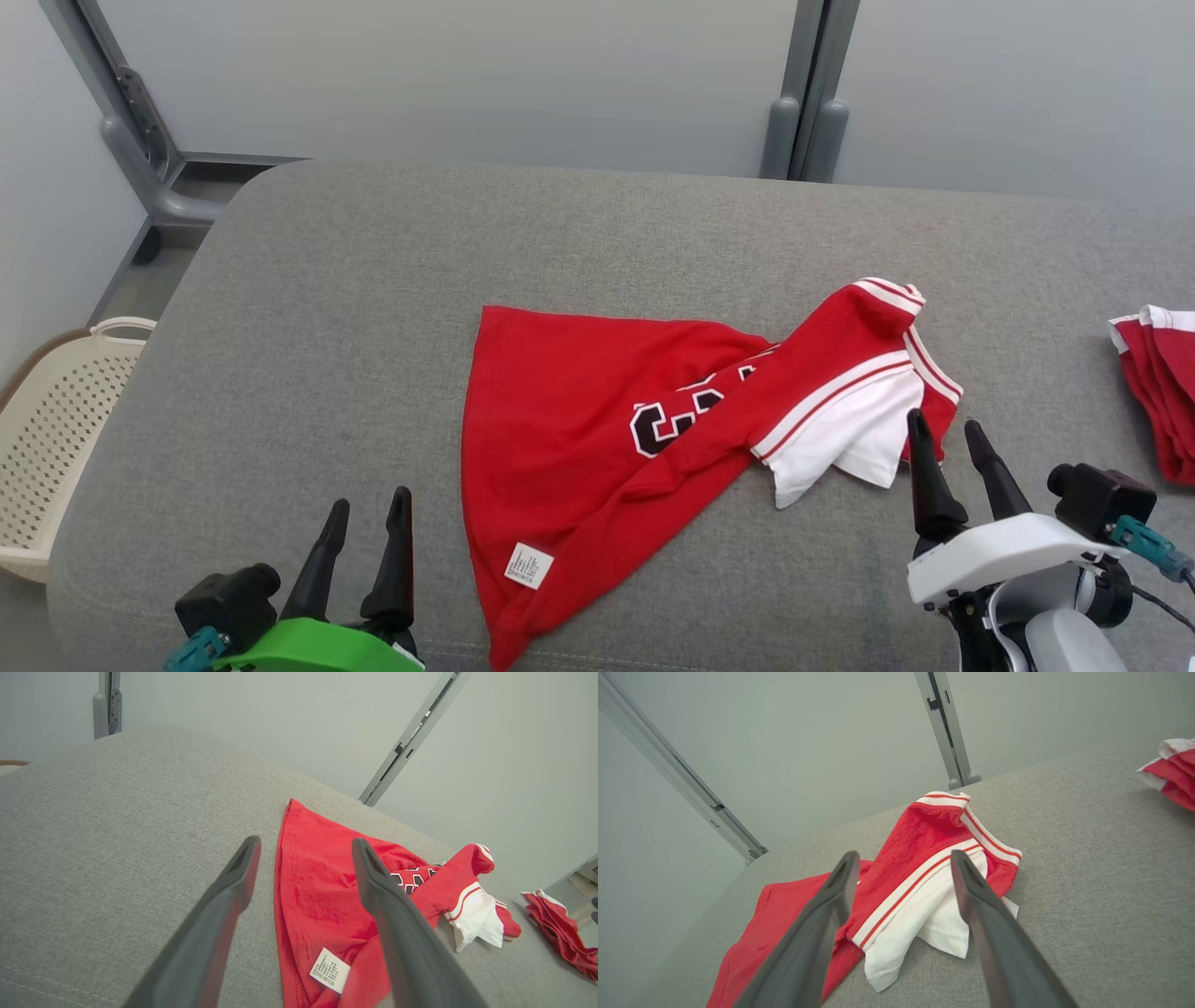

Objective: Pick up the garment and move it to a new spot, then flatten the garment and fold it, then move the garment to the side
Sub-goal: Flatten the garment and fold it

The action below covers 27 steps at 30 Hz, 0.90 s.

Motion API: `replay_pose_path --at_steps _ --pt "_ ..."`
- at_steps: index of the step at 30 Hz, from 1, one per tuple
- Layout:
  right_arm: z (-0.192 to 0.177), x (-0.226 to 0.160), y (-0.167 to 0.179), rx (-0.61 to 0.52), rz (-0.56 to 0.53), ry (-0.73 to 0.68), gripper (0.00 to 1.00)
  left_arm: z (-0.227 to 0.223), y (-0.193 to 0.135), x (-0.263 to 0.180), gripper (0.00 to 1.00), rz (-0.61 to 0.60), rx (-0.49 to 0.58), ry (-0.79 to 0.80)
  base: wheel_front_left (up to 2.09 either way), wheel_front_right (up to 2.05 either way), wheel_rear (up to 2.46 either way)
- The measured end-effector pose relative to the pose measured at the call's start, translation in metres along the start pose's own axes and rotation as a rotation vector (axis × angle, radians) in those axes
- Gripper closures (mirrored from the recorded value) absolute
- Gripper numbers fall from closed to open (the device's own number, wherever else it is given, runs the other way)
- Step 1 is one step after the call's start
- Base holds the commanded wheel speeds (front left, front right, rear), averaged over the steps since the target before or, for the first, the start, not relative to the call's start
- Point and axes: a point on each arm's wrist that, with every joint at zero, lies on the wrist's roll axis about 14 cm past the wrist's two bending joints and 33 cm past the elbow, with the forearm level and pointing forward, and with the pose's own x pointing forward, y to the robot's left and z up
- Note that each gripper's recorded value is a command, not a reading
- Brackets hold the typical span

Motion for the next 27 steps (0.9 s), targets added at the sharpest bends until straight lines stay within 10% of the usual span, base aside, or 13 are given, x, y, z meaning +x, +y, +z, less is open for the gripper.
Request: replay_pose_path --at_steps 27 --pt "-0.001 -0.025 -0.017 -0.075 -0.048 0.030 0.00 -0.002 0.015 -0.004 0.00 0.042 0.154 0.029 0.00 0.00 0.00"
